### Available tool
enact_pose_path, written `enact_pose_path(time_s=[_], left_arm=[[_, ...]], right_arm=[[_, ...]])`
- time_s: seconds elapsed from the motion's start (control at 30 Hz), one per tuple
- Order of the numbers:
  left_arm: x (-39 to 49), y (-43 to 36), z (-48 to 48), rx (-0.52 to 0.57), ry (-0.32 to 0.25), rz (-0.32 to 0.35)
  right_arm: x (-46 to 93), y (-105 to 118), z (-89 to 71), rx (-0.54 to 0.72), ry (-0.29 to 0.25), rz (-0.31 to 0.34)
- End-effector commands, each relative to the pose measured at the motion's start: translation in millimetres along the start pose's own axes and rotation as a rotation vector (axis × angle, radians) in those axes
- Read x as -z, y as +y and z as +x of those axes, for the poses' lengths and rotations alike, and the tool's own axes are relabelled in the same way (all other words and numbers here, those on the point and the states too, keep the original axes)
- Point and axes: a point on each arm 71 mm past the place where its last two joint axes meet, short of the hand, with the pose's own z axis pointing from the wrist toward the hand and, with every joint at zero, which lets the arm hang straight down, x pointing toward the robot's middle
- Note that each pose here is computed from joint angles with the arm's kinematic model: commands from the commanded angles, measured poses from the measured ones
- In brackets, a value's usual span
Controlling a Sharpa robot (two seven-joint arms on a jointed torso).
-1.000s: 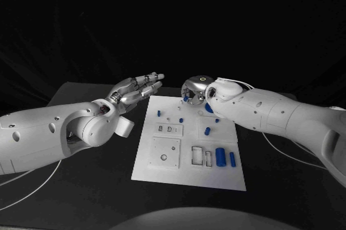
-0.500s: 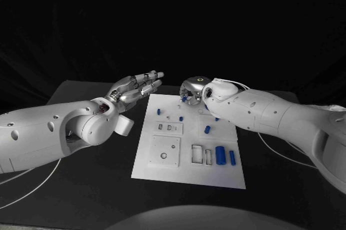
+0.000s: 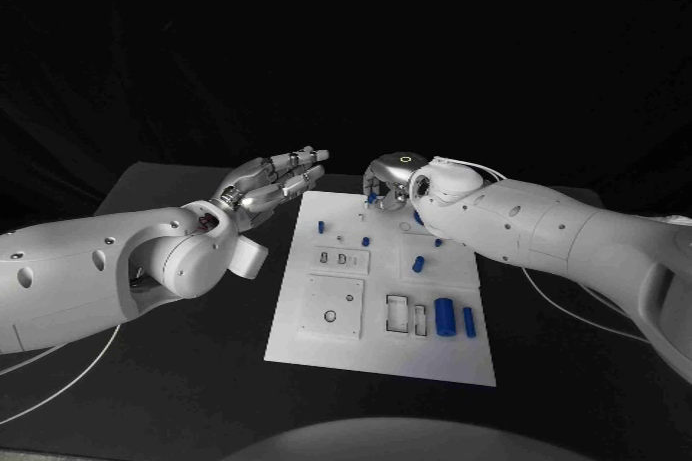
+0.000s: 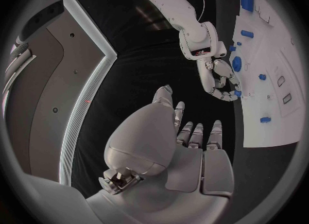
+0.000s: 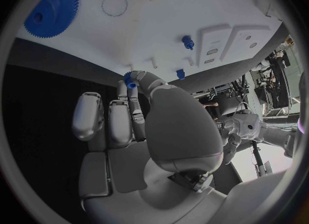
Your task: Assemble the parts on the task board
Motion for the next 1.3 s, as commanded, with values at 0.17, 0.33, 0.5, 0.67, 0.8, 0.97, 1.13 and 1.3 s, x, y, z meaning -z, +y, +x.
enact_pose_path(time_s=[0.17,0.33,0.5,0.67,0.8,0.97,1.13,1.3], left_arm=[[0.5,-2.7,2.1,-0.006,-0.002,0.010],[0.6,-3.3,3.7,-0.004,0.003,0.009],[0.5,-4.3,4.8,-0.004,0.006,0.011],[1.4,-5.5,7.0,-0.001,0.012,0.012],[2.6,-6.3,9.4,0.003,0.018,0.013],[3.3,-6.5,9.9,0.004,0.020,0.012],[3.7,-6.6,9.2,0.004,0.019,0.012],[3.8,-6.6,8.8,0.004,0.018,0.011]], right_arm=[[0.4,-0.1,-8.3,0.022,-0.017,0.010],[0.5,-0.6,-14.5,0.026,-0.023,0.011],[1.0,-1.4,-17.7,0.029,-0.023,0.012],[1.3,0.7,-17.8,0.028,-0.012,0.007],[1.5,2.8,-17.1,0.026,-0.002,0.000],[1.7,4.5,-16.4,0.026,0.007,-0.005],[1.5,6.1,-16.4,0.025,0.007,-0.009],[1.7,7.3,-16.0,0.024,0.012,-0.011]])
